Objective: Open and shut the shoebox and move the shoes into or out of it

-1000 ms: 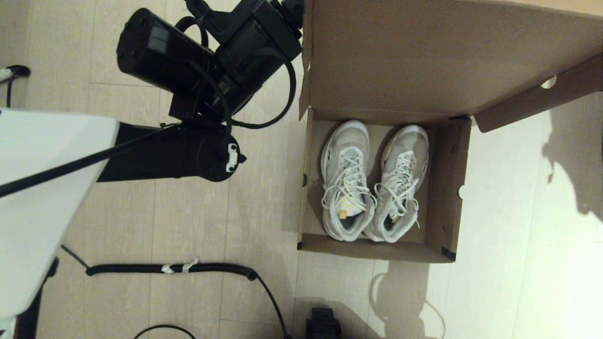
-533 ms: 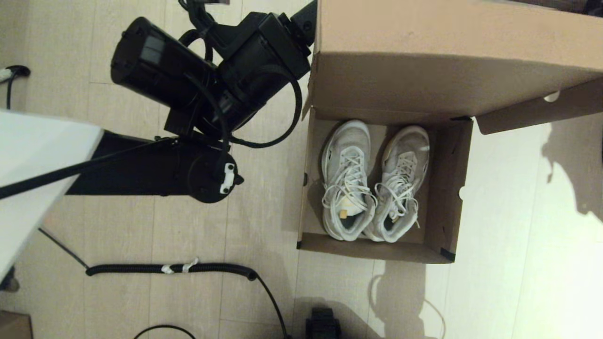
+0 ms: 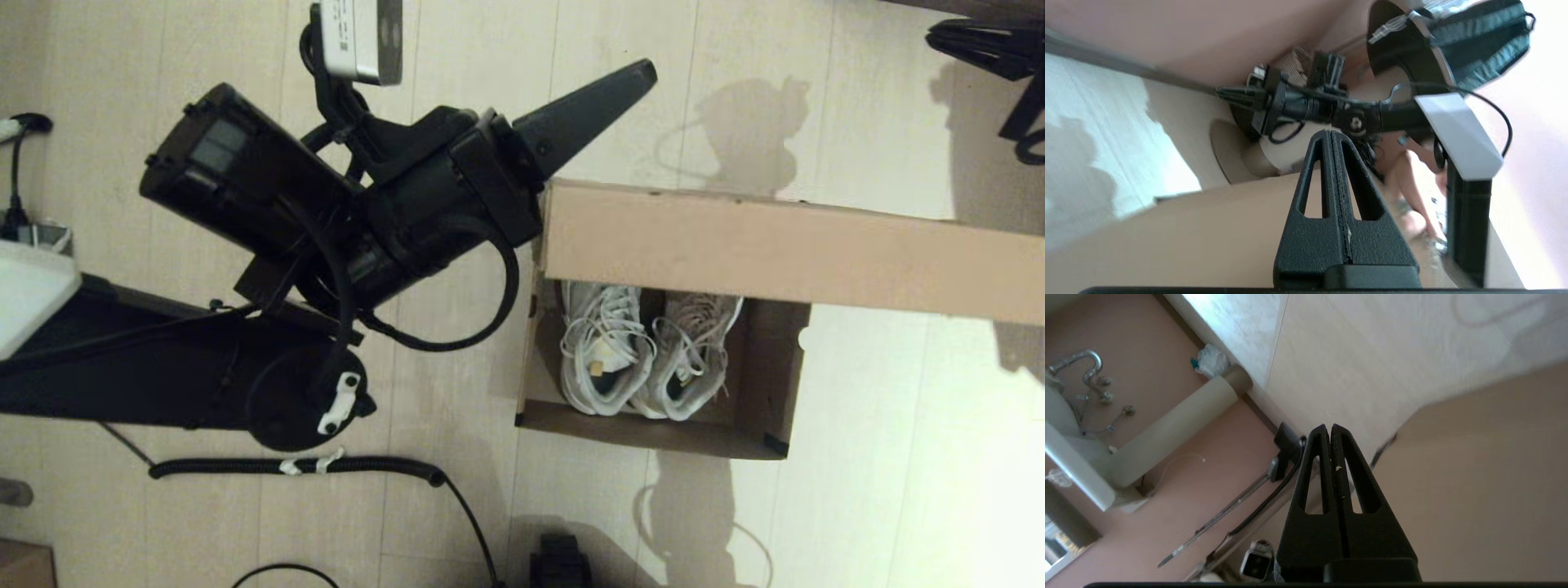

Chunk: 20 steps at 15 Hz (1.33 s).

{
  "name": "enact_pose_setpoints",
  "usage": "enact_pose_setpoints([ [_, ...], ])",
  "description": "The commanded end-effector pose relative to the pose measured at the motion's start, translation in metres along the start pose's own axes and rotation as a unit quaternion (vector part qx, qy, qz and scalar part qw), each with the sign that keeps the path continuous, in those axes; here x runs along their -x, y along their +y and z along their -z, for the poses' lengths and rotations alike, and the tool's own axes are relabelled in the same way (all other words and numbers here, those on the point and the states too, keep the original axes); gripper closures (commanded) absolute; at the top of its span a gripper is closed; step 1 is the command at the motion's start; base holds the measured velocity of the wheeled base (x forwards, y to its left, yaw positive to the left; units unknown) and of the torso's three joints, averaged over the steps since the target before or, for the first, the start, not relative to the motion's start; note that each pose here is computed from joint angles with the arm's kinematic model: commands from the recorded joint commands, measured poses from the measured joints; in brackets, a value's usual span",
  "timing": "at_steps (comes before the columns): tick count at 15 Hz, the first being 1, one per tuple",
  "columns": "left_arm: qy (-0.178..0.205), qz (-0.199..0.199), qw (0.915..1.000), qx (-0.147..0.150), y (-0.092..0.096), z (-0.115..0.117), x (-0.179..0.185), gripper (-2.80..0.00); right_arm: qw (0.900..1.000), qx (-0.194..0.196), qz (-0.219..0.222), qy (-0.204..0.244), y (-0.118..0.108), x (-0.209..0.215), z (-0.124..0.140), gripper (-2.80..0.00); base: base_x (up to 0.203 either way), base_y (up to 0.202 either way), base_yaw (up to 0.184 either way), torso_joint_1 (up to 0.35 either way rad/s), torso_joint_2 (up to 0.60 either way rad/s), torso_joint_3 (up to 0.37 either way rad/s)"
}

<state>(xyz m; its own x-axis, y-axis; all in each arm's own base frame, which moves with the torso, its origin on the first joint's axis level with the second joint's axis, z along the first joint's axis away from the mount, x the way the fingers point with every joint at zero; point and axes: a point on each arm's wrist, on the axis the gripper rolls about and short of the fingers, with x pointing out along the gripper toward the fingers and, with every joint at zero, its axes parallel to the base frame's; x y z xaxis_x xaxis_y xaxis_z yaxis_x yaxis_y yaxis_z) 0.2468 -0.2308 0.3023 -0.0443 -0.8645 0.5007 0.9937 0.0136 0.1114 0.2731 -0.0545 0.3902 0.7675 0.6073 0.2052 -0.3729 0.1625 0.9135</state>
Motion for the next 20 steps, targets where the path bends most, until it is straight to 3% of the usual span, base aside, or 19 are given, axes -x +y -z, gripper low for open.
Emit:
enact_pose_setpoints([
  [1, 0.003, 0.000, 1.0000, 0.001, -0.018, -0.011, 0.011, 0.00, 1.000, 0.009, -0.010, 0.006, 0.020, 0.018, 0.021, 0.00, 0.000, 0.000, 0.000, 0.000, 0.00, 0.000],
  [5, 0.026, -0.011, 0.9995, 0.012, -0.033, -0.007, 0.029, 0.00, 1.000, 0.008, -0.009, 0.015, 0.030, 0.044, 0.054, 0.00, 0.000, 0.000, 0.000, 0.000, 0.00, 0.000],
  [8, 0.055, -0.024, 0.9978, 0.029, -0.050, 0.002, 0.049, 0.00, 0.999, 0.021, 0.000, 0.026, 0.024, 0.062, 0.078, 0.00, 0.000, 0.000, 0.000, 0.000, 0.00, 0.000],
  [10, 0.061, -0.057, 0.9962, 0.025, -0.048, 0.001, 0.062, 0.00, 0.993, 0.116, 0.019, 0.033, 0.001, 0.068, 0.091, 0.00, 0.000, 0.000, 0.000, 0.000, 0.00, 0.000],
  [11, 0.058, -0.086, 0.9944, 0.020, -0.041, 0.001, 0.067, 0.00, 0.984, 0.173, 0.038, 0.028, -0.014, 0.069, 0.096, 0.00, 0.000, 0.000, 0.000, 0.000, 0.00, 0.000],
  [12, 0.058, -0.115, 0.9915, 0.019, -0.035, 0.006, 0.071, 0.00, 0.970, 0.232, 0.070, 0.010, -0.032, 0.070, 0.102, 0.00, 0.000, 0.000, 0.000, 0.000, 0.00, 0.000],
  [13, 0.065, -0.137, 0.9884, 0.012, -0.031, 0.014, 0.074, 0.00, 0.949, 0.291, 0.120, -0.026, -0.049, 0.069, 0.106, 0.00, 0.000, 0.000, 0.000, 0.000, 0.00, 0.000],
  [14, 0.080, -0.155, 0.9846, 0.007, -0.030, 0.024, 0.080, 0.00, 0.918, 0.348, 0.180, -0.054, -0.064, 0.068, 0.112, 0.00, 0.000, 0.000, 0.000, 0.000, 0.00, 0.000],
  [16, 0.142, -0.201, 0.9691, -0.013, -0.026, 0.062, 0.098, 0.00, 0.845, 0.438, 0.301, -0.062, -0.097, 0.070, 0.130, 0.00, 0.000, 0.000, 0.000, 0.000, 0.00, 0.000],
  [17, 0.178, -0.228, 0.9566, -0.036, -0.022, 0.081, 0.109, 0.00, 0.823, 0.454, 0.338, -0.053, -0.108, 0.073, 0.137, 0.00, 0.000, 0.000, 0.000, 0.000, 0.00, 0.000],
  [20, 0.269, -0.336, 0.8964, -0.106, 0.008, 0.122, 0.151, 0.00, 0.799, 0.446, 0.401, -0.041, -0.135, 0.072, 0.141, 0.00, 0.000, 0.000, 0.000, 0.000, 0.00, 0.000],
])
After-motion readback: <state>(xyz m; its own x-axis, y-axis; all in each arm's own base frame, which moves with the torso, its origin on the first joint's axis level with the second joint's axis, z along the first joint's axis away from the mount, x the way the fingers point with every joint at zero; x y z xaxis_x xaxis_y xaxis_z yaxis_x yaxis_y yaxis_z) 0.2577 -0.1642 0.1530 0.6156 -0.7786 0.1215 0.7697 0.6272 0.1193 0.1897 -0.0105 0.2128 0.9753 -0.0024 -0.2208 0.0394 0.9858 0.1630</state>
